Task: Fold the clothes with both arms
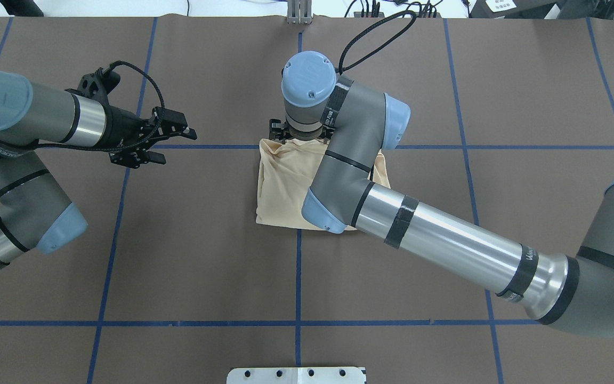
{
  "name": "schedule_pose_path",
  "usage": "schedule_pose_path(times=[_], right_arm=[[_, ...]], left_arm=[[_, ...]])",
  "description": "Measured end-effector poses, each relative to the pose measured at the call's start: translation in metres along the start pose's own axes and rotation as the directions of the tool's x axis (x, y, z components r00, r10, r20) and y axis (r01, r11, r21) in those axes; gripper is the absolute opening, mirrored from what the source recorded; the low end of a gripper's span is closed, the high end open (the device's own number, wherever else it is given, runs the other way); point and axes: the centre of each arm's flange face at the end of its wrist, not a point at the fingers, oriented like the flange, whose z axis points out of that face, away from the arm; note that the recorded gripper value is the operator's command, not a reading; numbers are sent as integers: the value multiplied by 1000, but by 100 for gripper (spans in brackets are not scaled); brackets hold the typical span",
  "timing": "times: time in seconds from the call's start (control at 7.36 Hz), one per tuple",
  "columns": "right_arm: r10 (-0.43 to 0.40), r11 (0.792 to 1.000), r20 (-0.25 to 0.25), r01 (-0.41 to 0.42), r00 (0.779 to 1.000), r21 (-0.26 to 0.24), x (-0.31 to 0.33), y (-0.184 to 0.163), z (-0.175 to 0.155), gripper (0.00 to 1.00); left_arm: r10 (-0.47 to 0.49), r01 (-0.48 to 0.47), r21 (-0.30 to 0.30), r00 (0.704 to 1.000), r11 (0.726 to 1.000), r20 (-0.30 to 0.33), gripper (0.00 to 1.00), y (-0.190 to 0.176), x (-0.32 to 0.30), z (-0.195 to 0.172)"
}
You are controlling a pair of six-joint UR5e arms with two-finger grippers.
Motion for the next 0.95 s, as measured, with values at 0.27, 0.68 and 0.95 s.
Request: schedule_pose_path(times=[0.27, 0.68, 0.95], right_arm=[[-12, 999, 9, 11, 1000, 38, 5, -7, 24, 100], [-18, 995, 37, 15, 999, 96, 12, -17, 41, 100], [-2, 993, 70, -6, 998, 117, 12, -44, 20, 100]], left_arm=[[-1, 1, -2, 1000, 1000, -2, 99, -3, 1, -4], [-3, 3, 0, 1000, 1000, -2, 99, -6, 1, -7], [-4, 4, 6, 1000, 1000, -3, 99, -11, 0, -10]])
